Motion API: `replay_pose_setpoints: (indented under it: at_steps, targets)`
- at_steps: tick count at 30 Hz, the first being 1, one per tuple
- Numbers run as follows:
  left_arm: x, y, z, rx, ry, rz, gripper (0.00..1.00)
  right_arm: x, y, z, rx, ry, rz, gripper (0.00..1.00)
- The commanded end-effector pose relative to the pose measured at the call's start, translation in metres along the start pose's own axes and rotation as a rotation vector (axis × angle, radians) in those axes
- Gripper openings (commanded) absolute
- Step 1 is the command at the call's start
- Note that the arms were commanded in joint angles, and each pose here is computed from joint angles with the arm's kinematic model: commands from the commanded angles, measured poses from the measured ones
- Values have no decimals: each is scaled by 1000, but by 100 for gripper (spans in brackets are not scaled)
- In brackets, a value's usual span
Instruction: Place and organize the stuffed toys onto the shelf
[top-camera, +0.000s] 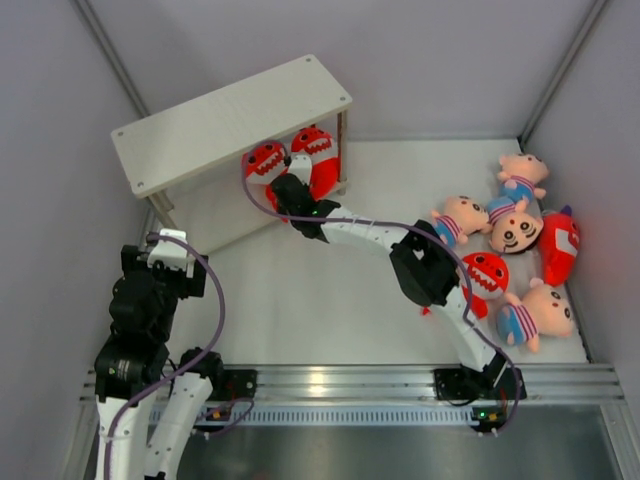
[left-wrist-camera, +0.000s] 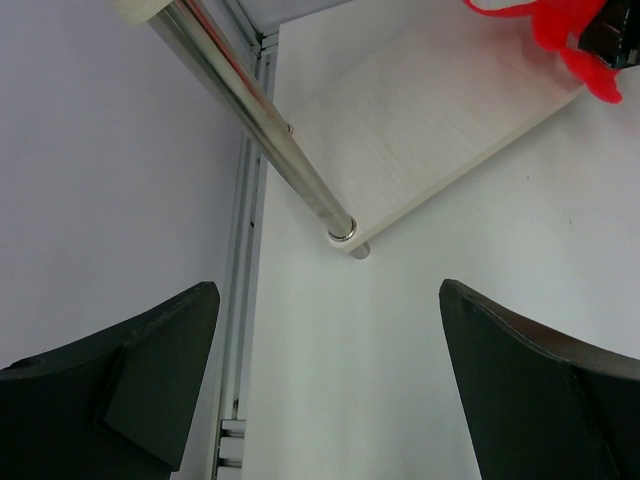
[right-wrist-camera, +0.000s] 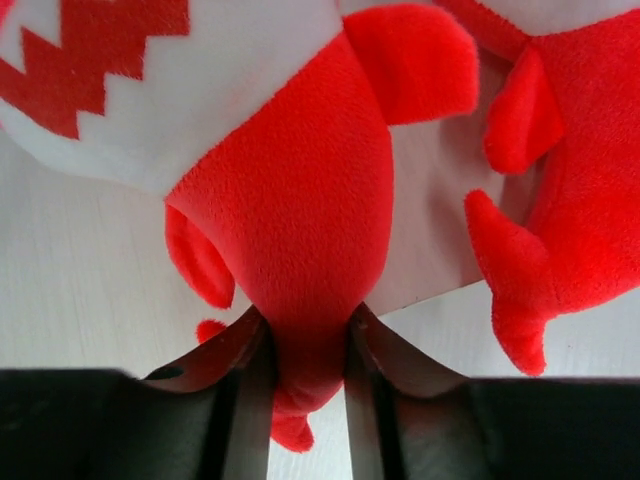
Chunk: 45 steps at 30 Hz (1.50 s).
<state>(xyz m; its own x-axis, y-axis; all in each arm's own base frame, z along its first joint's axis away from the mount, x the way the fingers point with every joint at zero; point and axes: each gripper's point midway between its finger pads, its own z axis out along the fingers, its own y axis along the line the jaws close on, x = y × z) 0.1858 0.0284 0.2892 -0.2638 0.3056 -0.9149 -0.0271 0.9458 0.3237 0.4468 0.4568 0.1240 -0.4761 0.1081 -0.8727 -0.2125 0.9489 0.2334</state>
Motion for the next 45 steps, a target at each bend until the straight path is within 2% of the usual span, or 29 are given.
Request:
replay_pose_setpoints:
  at_steps: [1,11,12,14,16,17,20,21,22,23,24,25,26,27,28,29,30,31,32,36,39,41,45]
  targets:
    - [-9,5,-1,-24,-40,-2,98,-45,5,-9,-32,-87,86,34]
    - [-14,10,-5,-37,-55,-10,98,-55,20,-30,-98,-77,118,60]
    - [-17,11,-7,-41,-61,-8,98,-61,20,-36,-100,-86,107,67]
    - [-18,12,-8,-46,-67,-8,98,-84,22,-67,-93,-141,80,99]
    - [-19,13,-10,-45,-74,-3,98,-94,12,-91,-37,-190,13,99]
    - [-19,12,-10,-41,-77,0,98,-119,16,-121,-62,-232,27,99]
    - [-21,11,-11,-36,-85,-3,98,-126,-7,-156,-21,-217,1,99]
    - [-22,11,-12,-30,-93,-10,98,-146,-23,-182,7,-245,20,100]
    - [-23,10,-13,-26,-97,-14,98,-128,-46,-189,68,-190,-14,99]
    - [-25,10,-14,-23,-104,-16,98,-139,-66,-213,101,-202,14,100]
    - [-27,9,-15,-18,-112,-17,98,-131,-79,-222,118,-175,86,99]
    - [-27,9,-16,-12,-115,-20,98,-87,-113,-225,195,-56,60,99]
    - [-29,8,-17,-9,-121,-21,98,-91,-144,-242,225,-56,150,99]
    - [-31,9,-18,-8,-129,-23,98,-71,-157,-247,235,-4,266,99]
    - [-32,7,-19,3,-134,-25,98,-25,-195,-250,335,80,287,99]
    - [-33,6,-19,10,-139,-27,98,-14,-234,-270,428,99,359,100]
    - [-34,4,-20,18,-146,-32,98,4,-253,-279,508,106,471,99]
    - [-35,1,-21,36,-155,-33,98,31,-275,-289,583,143,484,99]
    - [-36,-1,-21,48,-158,-35,98,39,-288,-308,621,147,505,99]
    - [-39,-8,-22,86,-172,-41,98,79,-304,-336,703,139,722,100]
    - [-38,-11,-22,103,-175,-43,98,96,-302,-340,704,140,783,99]
    - [-38,-10,-23,99,-178,-42,98,106,-306,-340,761,147,744,99]
    - [-44,-3,-29,72,-200,-43,98,117,-334,-340,947,47,752,99]
